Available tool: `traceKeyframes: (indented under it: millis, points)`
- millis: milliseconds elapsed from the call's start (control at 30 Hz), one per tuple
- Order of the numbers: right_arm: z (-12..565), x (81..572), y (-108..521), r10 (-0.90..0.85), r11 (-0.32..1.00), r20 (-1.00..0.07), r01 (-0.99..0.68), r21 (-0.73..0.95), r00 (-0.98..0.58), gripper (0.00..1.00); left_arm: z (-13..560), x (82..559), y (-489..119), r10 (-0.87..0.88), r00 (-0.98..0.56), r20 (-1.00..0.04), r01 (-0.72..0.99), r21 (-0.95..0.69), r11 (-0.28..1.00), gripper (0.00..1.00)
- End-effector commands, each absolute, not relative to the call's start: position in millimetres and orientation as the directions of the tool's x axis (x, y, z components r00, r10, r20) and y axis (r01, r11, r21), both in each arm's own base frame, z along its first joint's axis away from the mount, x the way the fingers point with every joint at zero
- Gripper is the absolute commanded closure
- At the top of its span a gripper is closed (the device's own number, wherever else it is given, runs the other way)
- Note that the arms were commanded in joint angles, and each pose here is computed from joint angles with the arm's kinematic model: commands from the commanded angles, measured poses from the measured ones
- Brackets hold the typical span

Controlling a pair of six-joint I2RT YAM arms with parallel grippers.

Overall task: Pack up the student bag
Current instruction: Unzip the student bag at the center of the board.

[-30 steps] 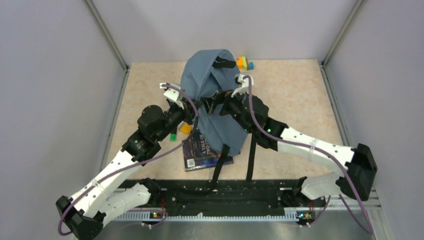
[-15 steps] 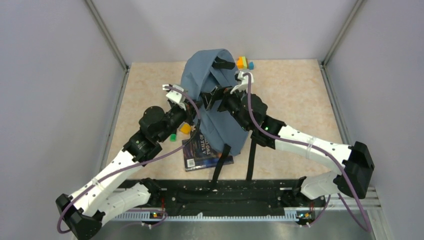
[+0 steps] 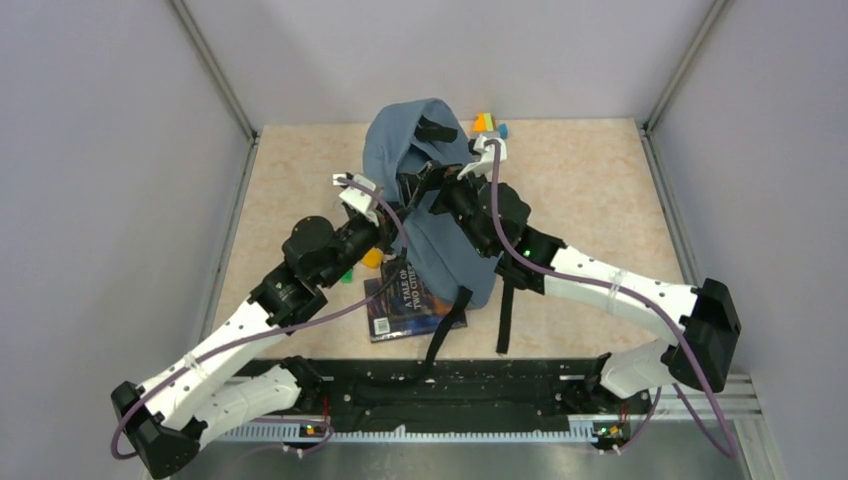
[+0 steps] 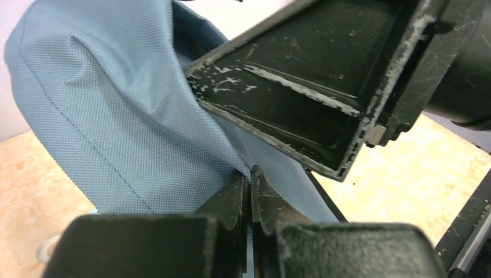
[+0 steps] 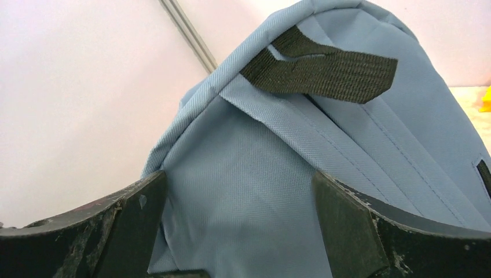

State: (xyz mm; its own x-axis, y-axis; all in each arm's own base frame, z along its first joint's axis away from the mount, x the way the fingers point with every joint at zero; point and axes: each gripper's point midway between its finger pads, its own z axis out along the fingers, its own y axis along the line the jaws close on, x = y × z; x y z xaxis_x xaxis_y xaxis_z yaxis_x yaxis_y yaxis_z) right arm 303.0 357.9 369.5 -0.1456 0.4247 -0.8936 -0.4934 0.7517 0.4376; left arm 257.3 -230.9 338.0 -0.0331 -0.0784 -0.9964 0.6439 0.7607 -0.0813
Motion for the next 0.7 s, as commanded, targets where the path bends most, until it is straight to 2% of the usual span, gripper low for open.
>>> traceKeyframes:
  millis: [0,233,667]
  points:
    - [428.9,291.4,345.9,0.549,0.697,-0.834,-0.519,0.495,-0.058,0.06,337.1,243.8,-253.0,-0.068,-0.019,-0.998,0.719,-0.061,0.693,1.00]
    - [430.8,287.9,333.2,0.552,0.707,-0.833,-0.503,0.497,-0.047,0.06,338.0,239.0,-256.9,-0.064,-0.017,-0.998,0.731,-0.055,0.680,1.00]
    - [394.9,301.6,364.8,0.458,0.751,-0.880,-0.474,0.460,-0.129,0.05,328.9,237.0,-267.4,-0.020,-0.031,-0.999,0.757,-0.036,0.652,1.00]
